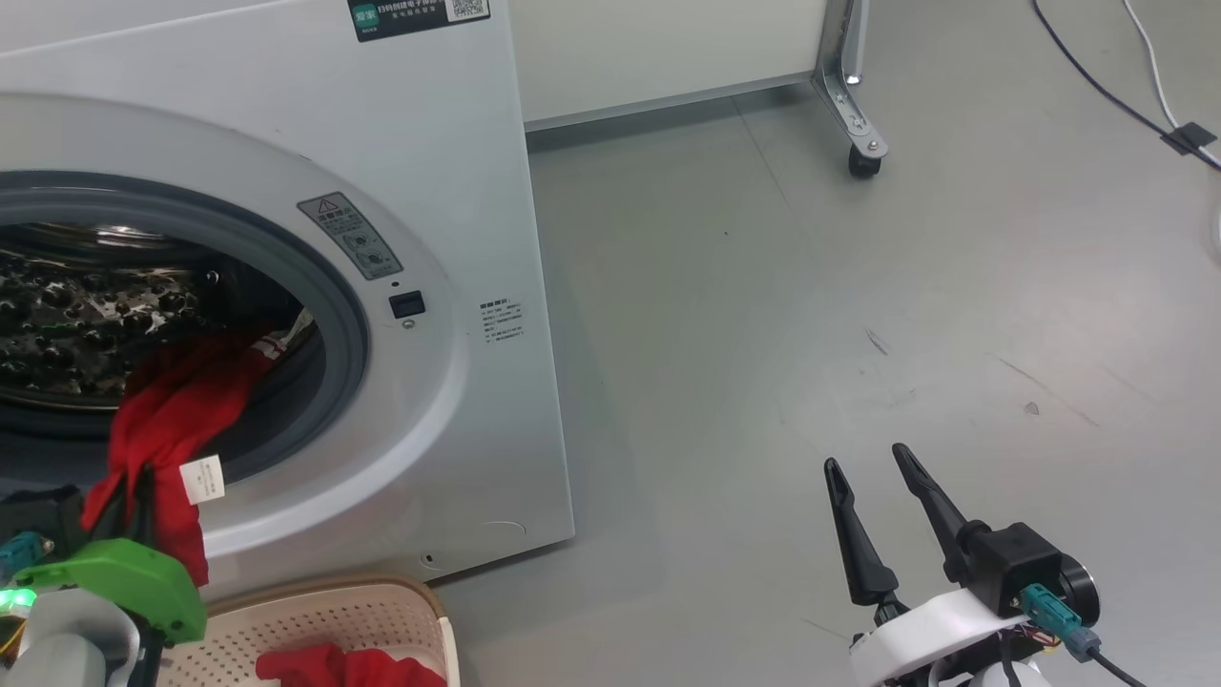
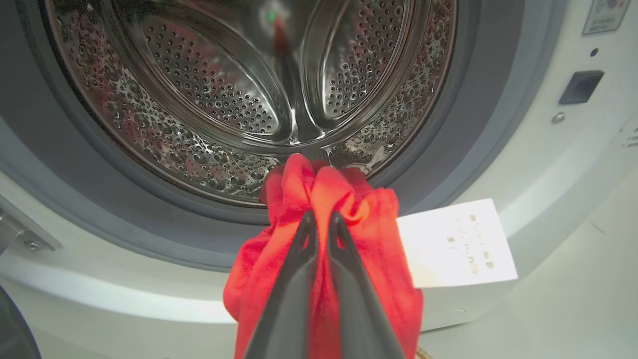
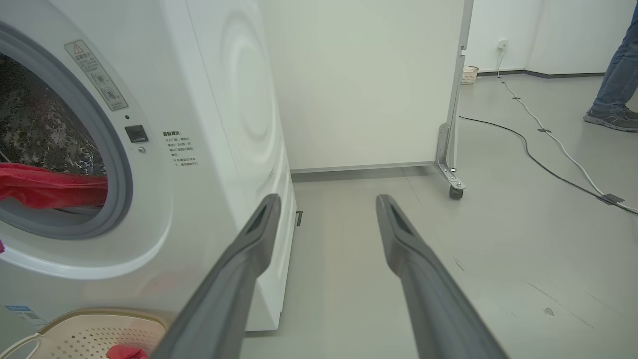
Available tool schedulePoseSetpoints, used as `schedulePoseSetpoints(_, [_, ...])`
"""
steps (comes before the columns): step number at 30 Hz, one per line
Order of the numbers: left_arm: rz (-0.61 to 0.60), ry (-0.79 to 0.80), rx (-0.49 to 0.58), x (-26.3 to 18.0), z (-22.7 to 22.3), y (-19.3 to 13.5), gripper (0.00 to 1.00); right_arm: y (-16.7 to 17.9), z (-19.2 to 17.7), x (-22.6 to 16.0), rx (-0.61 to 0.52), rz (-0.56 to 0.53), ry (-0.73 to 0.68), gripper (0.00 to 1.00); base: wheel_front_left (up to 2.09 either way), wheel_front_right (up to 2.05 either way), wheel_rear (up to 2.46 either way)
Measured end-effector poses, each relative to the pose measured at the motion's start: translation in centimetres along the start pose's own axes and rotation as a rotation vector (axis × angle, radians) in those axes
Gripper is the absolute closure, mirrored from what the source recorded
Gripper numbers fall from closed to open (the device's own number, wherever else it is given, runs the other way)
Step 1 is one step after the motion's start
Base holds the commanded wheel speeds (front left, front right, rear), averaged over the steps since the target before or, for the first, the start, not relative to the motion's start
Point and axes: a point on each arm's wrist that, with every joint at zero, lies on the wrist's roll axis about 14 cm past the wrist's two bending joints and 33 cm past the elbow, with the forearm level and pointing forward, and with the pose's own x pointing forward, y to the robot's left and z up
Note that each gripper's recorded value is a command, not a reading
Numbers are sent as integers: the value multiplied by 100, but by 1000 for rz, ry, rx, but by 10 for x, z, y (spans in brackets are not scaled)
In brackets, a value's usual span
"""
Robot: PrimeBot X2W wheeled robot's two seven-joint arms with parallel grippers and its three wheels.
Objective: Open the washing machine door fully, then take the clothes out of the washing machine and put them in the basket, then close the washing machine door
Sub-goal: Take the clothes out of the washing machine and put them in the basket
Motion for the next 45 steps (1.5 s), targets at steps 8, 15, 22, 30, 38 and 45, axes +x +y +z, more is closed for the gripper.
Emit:
schedulePoseSetpoints(8, [15, -24, -1, -24, -4, 6, 100, 5, 6, -5, -1, 27, -22, 0, 0, 0, 0])
schedulePoseSetpoints(15, [-19, -51, -13, -34, -4, -10, 100, 2, 6, -8, 4, 18, -24, 0, 0, 0, 0])
schedulePoseSetpoints(22, [-8, -93, -22, -45, 3, -5, 100, 7, 6, -8, 6, 35, -24, 0, 0, 0, 0])
schedulePoseSetpoints(30, [-13, -284, 4, -48, 63, -7, 100, 10, 6, -7, 6, 53, -26, 0, 0, 0, 0])
schedulePoseSetpoints(38, [17, -540, -27, -66, 140, 0, 100, 12, 6, -7, 6, 62, -24, 0, 0, 0, 0])
schedulePoseSetpoints(45, [26, -701, -25, -86, 185, -3, 100, 12, 6, -8, 6, 64, -24, 0, 0, 0, 0])
